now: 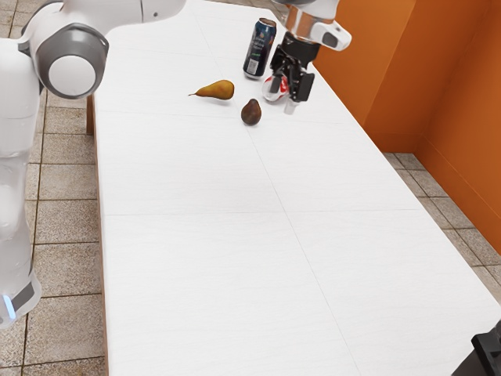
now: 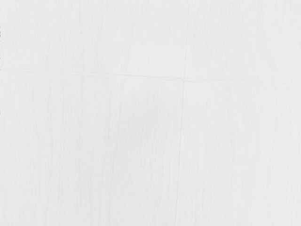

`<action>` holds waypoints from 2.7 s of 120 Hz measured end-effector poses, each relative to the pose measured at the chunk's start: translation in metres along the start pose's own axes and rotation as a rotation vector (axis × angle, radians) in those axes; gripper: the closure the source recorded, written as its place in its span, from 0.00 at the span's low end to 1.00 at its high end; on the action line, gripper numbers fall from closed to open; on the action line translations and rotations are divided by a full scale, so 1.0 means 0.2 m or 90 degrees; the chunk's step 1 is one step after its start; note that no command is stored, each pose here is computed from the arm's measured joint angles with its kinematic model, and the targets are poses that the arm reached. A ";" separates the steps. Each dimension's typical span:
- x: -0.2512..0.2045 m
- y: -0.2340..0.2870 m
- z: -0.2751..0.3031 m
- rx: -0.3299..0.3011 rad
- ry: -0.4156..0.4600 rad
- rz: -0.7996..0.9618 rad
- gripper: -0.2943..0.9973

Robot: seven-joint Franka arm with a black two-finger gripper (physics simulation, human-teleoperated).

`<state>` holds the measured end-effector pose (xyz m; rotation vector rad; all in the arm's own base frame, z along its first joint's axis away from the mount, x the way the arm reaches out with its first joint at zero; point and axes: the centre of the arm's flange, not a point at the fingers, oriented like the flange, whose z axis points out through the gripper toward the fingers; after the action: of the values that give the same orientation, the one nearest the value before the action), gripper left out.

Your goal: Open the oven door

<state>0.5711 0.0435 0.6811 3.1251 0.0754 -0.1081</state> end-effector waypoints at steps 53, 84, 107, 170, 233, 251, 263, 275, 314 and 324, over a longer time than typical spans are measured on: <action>-0.50 0.37 -0.85 0.009 0.321 0.119 0.23; -1.12 2.43 -0.50 0.109 0.450 0.819 0.23; -1.00 2.84 -0.26 0.205 0.503 0.913 0.23; -0.68 3.00 0.11 0.341 0.492 1.060 0.23; -0.43 2.98 0.27 0.370 0.490 1.107 0.23; -0.38 2.97 0.32 0.375 0.483 1.116 0.24; -0.34 2.95 0.33 0.368 0.479 1.114 0.20; -0.35 2.96 0.34 0.342 0.473 1.122 0.23; -0.40 2.97 0.39 0.314 0.434 1.145 0.23; -0.41 2.95 0.32 0.317 0.445 1.141 0.23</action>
<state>0.5141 -0.5500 0.6290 2.0596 -2.6757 0.9865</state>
